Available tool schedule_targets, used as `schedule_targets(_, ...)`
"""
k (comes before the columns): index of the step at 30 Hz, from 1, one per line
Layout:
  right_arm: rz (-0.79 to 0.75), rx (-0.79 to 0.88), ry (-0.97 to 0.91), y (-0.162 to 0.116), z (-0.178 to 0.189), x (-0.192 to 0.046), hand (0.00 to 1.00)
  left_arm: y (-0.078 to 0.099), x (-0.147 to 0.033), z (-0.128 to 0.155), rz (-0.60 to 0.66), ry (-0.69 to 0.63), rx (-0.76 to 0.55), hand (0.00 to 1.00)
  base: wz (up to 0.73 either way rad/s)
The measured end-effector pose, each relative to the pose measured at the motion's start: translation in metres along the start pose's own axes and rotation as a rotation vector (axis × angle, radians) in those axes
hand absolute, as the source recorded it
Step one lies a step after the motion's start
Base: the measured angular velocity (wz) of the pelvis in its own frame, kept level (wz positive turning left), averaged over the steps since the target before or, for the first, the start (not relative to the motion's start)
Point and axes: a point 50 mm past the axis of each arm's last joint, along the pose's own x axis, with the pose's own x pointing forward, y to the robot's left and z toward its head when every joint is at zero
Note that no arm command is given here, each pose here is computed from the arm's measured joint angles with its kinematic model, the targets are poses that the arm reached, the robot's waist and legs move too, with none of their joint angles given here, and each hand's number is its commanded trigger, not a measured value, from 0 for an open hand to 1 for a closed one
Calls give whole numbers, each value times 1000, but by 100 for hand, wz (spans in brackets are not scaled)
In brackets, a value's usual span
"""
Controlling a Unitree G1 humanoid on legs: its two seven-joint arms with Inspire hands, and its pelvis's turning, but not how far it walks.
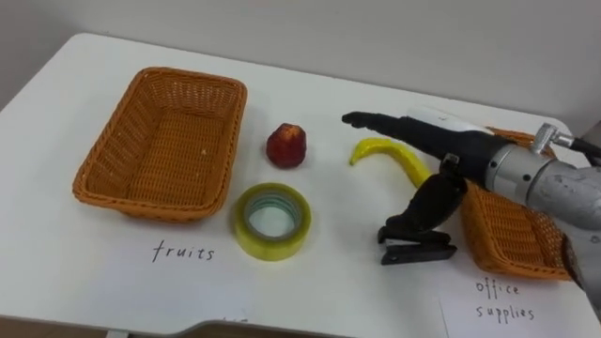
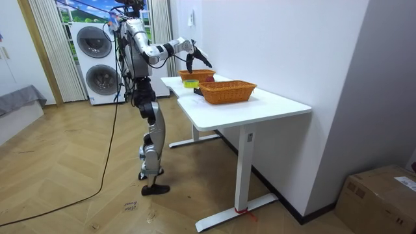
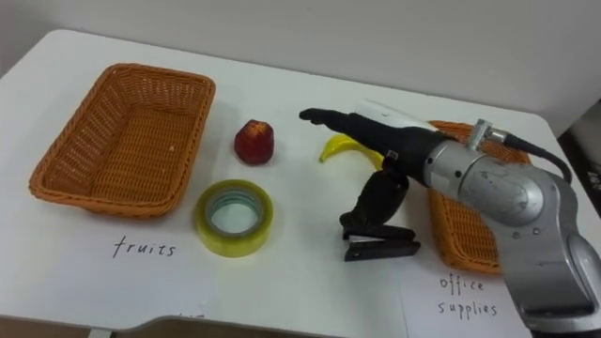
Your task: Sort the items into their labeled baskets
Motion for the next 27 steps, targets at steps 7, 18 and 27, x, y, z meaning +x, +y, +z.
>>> schedule_targets(7, 48, 16, 13, 4, -2, 0, 0, 0, 0, 1, -7, 4, 1, 0, 0)
schedule_targets(18, 81, 32, 87, 14, -12, -2, 0, 0, 0, 0, -5, 10, -2, 0, 0)
schedule_targets(27, 139, 75, 221, 30, -39, 0, 0, 0, 1, -3, 36, 26, -12, 0, 0)
